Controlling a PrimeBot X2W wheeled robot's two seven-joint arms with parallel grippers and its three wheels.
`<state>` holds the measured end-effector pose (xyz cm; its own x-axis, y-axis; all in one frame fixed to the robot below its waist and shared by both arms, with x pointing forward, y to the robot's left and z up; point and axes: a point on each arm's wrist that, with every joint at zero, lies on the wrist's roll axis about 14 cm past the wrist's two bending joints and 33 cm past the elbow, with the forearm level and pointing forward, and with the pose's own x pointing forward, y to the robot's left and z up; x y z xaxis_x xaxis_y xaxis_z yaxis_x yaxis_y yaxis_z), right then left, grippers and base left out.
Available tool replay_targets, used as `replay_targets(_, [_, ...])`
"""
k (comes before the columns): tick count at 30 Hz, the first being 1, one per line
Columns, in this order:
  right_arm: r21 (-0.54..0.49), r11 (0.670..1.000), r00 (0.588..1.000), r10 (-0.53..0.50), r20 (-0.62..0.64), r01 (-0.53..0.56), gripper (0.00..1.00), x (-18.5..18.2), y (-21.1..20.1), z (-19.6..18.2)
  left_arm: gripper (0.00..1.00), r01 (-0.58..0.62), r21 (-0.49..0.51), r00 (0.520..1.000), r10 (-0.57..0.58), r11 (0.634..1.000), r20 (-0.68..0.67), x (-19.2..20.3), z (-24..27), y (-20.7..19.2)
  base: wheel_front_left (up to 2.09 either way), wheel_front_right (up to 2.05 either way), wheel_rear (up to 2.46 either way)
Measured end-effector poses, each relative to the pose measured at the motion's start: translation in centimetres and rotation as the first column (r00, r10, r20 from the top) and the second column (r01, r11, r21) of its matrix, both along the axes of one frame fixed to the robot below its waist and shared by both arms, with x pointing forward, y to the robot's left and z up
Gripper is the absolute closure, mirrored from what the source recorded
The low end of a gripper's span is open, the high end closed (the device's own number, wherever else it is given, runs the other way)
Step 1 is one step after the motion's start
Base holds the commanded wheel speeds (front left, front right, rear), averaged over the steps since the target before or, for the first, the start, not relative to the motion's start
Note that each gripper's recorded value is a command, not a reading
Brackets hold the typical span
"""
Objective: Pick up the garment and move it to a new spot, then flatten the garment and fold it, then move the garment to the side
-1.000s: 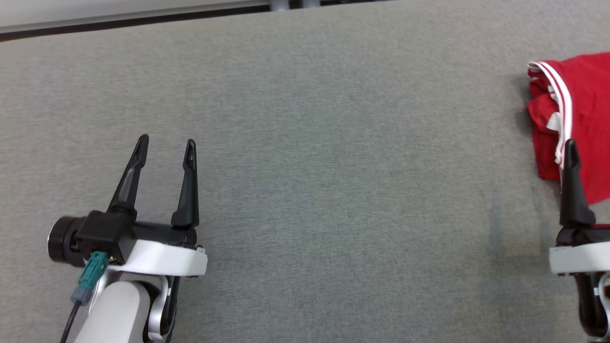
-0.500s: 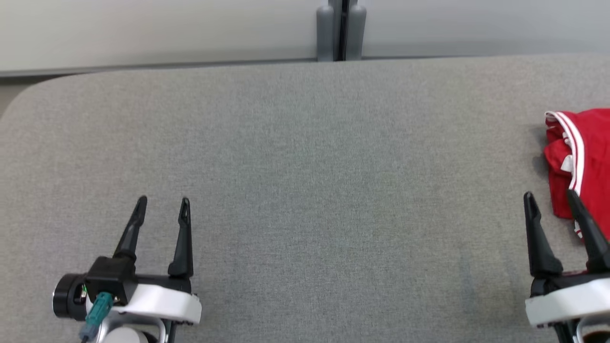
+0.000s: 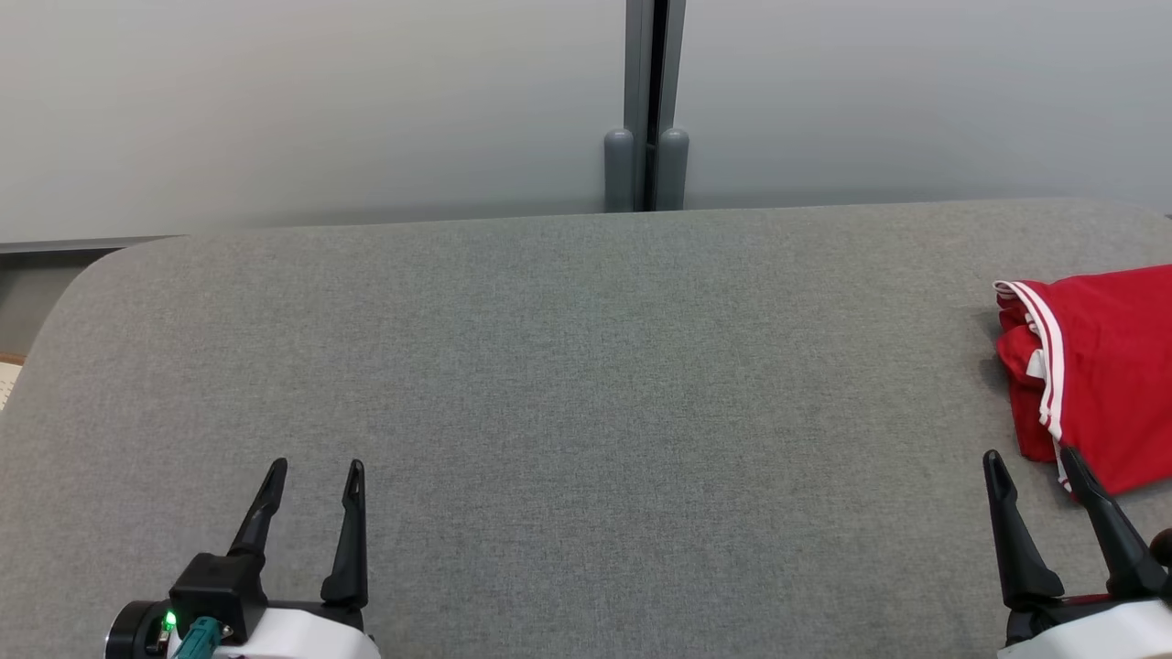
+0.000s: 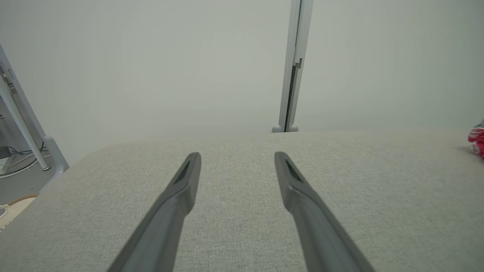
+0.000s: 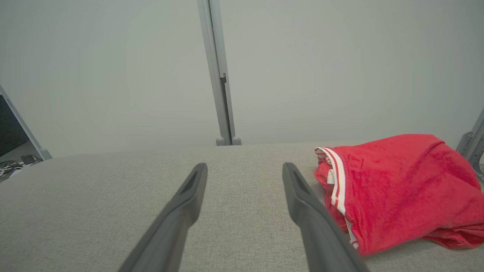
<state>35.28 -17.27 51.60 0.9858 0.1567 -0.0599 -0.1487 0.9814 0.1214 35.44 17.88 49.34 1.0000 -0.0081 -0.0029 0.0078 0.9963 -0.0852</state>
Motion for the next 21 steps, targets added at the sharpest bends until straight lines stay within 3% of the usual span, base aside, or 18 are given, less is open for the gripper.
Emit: replay_targets(21, [-0.003,1.0,1.0,-0.016,0.018,0.016,0.0,-0.52,-0.54,0.84,0.0,0.008,-0.007,1.0,-0.008,1.0,-0.016,-0.5,-0.24,-0.2,0.0,0.0,0.0])
